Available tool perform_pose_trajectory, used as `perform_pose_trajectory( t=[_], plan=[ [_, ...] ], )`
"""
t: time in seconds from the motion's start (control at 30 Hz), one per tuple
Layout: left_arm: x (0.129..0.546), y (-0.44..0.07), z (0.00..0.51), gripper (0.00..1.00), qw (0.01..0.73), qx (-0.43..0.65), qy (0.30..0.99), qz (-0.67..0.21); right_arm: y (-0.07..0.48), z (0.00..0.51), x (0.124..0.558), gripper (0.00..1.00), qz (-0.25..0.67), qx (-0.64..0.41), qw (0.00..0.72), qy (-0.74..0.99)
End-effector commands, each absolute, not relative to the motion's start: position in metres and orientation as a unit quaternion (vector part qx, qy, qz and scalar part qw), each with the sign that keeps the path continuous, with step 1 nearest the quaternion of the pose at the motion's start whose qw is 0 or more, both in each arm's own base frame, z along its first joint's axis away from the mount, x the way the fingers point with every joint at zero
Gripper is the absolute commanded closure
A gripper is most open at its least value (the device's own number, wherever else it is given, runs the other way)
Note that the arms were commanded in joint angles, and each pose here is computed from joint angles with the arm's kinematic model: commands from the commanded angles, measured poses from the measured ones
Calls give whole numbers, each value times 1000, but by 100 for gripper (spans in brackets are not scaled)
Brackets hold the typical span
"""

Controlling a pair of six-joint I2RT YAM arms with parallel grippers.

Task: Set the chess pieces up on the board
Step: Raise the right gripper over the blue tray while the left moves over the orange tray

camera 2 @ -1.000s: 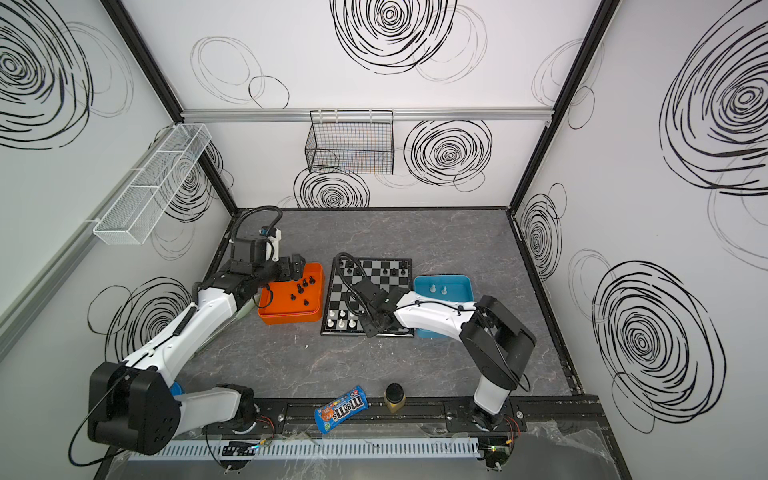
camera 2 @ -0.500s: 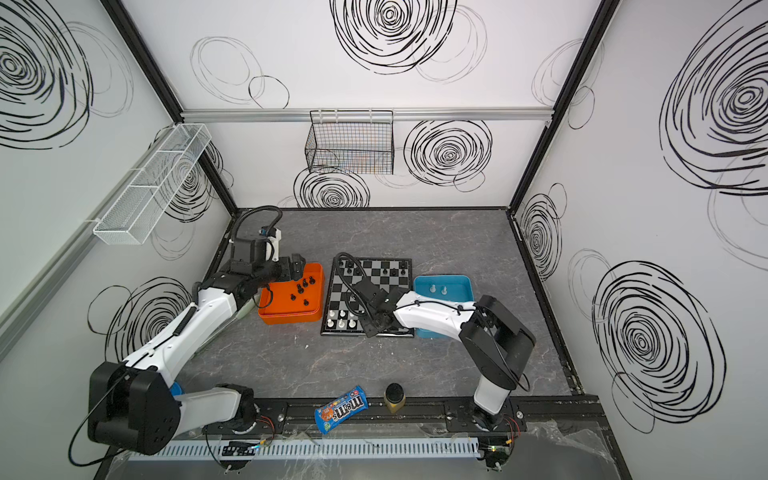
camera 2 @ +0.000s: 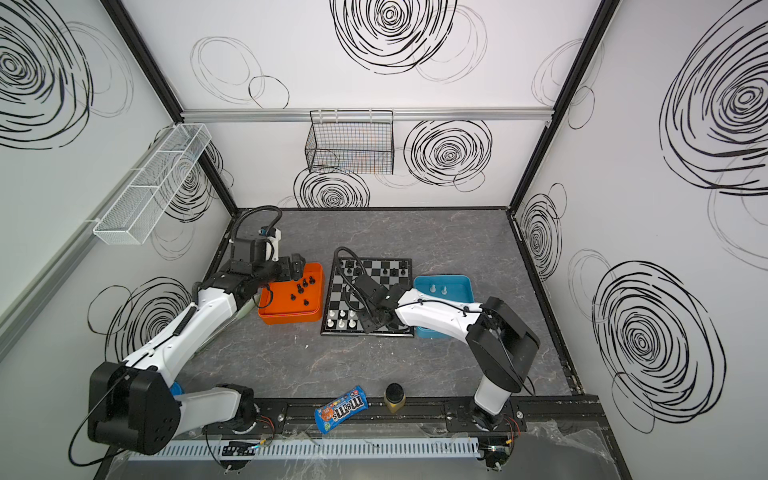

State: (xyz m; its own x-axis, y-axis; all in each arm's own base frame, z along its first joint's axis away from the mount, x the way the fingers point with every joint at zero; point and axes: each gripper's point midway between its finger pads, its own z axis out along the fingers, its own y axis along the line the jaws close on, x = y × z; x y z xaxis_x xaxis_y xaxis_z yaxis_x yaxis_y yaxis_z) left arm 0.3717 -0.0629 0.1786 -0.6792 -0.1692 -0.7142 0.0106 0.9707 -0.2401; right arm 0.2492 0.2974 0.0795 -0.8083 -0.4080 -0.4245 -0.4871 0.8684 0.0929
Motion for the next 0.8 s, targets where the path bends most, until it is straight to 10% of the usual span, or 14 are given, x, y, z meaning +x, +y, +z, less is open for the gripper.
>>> perform_pose_trajectory(
  t=[0.0, 0.23, 0.77],
  plan=[
    [378, -55, 196, 4, 408, -75, 902, -116, 298, 116, 263, 37, 110, -227, 236, 938],
    [374, -32, 202, 4, 376, -139, 910, -107, 276, 183, 313, 0, 147, -176, 307, 923],
    [363, -39, 133, 2, 258, -165, 949, -72, 149, 235, 378, 0, 164, -53, 429, 887]
  ],
)
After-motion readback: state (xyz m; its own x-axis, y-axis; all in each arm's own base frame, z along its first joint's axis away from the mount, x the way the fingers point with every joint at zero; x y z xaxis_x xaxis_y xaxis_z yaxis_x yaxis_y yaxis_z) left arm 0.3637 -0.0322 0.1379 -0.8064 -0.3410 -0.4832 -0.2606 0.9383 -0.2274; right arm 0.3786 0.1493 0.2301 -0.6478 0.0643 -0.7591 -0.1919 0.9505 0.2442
